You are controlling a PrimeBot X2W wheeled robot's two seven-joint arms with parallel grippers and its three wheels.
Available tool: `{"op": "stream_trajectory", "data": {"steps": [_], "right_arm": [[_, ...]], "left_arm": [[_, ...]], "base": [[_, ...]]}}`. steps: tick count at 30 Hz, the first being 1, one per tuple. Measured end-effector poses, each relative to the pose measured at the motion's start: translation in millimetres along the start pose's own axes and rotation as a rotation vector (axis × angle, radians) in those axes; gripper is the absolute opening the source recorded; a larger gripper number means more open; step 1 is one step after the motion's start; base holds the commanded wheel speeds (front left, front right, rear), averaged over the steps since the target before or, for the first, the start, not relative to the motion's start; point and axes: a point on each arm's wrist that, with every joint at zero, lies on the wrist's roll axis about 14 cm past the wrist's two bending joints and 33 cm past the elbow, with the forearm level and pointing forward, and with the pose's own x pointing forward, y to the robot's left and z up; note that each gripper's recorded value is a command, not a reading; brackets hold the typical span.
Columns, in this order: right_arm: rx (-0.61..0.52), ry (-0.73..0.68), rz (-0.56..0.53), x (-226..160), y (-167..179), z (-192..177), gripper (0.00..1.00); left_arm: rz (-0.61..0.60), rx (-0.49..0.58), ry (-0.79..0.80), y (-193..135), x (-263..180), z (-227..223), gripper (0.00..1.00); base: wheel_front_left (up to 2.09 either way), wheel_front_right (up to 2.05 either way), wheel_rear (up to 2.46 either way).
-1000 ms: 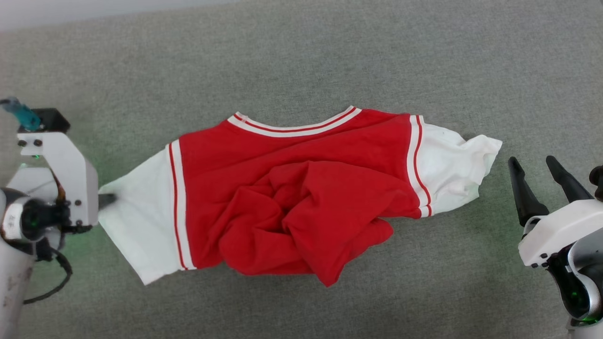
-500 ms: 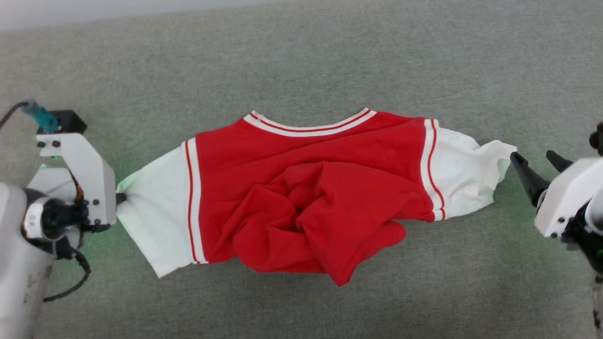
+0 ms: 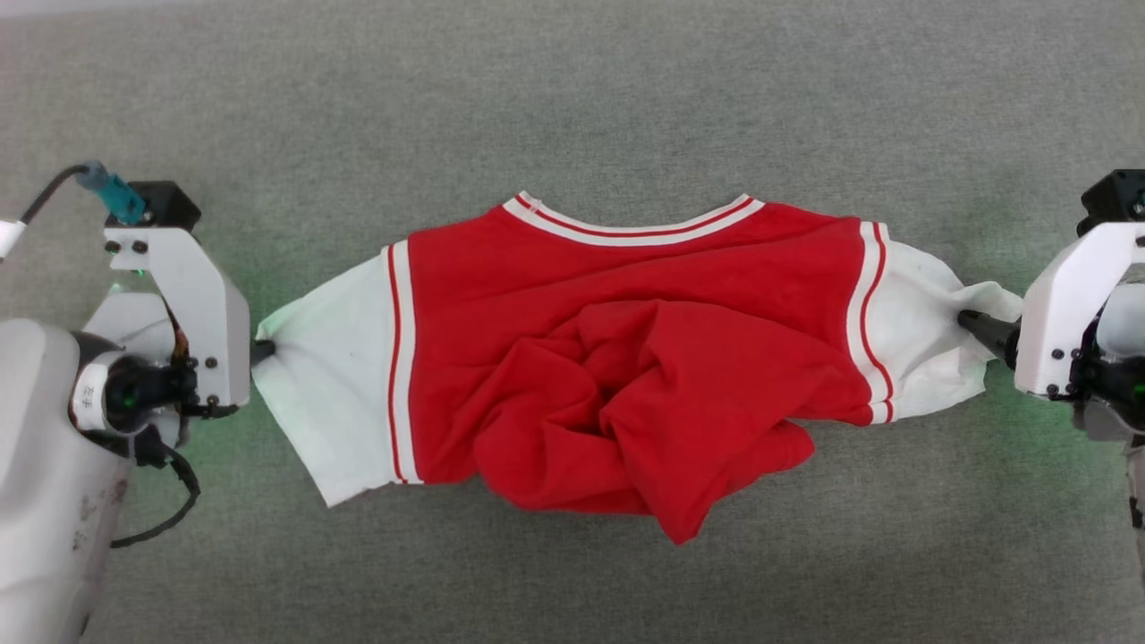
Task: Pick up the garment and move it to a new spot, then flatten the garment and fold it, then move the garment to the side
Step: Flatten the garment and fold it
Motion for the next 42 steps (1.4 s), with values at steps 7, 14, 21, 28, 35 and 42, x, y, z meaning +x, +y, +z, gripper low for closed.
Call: {"op": "stream_trajectory", "data": {"steps": [7, 14, 21, 28, 35, 42], "right_arm": [[0.004, 0.075, -0.001, 3.1, -1.3, 1.2, 0.00], [0.003, 0.023, 0.021, -13.5, 5.4, 29.6, 0.00], [-0.092, -0.239, 0.031, -66.4, 33.0, 115.0, 0.00], [-0.205, -0.585, 0.054, -145.0, 79.9, 194.8, 0.00], [-0.319, -0.957, 0.050, -240.2, 117.8, 252.8, 0.00], [-0.380, -1.209, 0.042, -314.6, 142.8, 279.3, 0.00]], "left_arm": [[-0.006, -0.014, -0.008, -0.1, -0.8, 0.9, 0.00], [-0.008, -0.007, -0.061, -8.0, -18.0, 19.0, 0.00], [-0.021, 0.070, -0.284, -38.8, -75.9, 86.8, 0.00], [0.002, 0.143, -0.541, -63.7, -155.2, 142.5, 0.00], [0.029, 0.175, -0.909, -80.5, -265.5, 191.9, 0.00], [0.063, 0.172, -1.185, -90.7, -358.0, 210.1, 0.00]], "base": [[0.00, 0.00, 0.00], [0.00, 0.00, 0.00], [0.00, 0.00, 0.00], [0.00, 0.00, 0.00], [0.00, 0.00, 0.00], [0.00, 0.00, 0.00]]}}
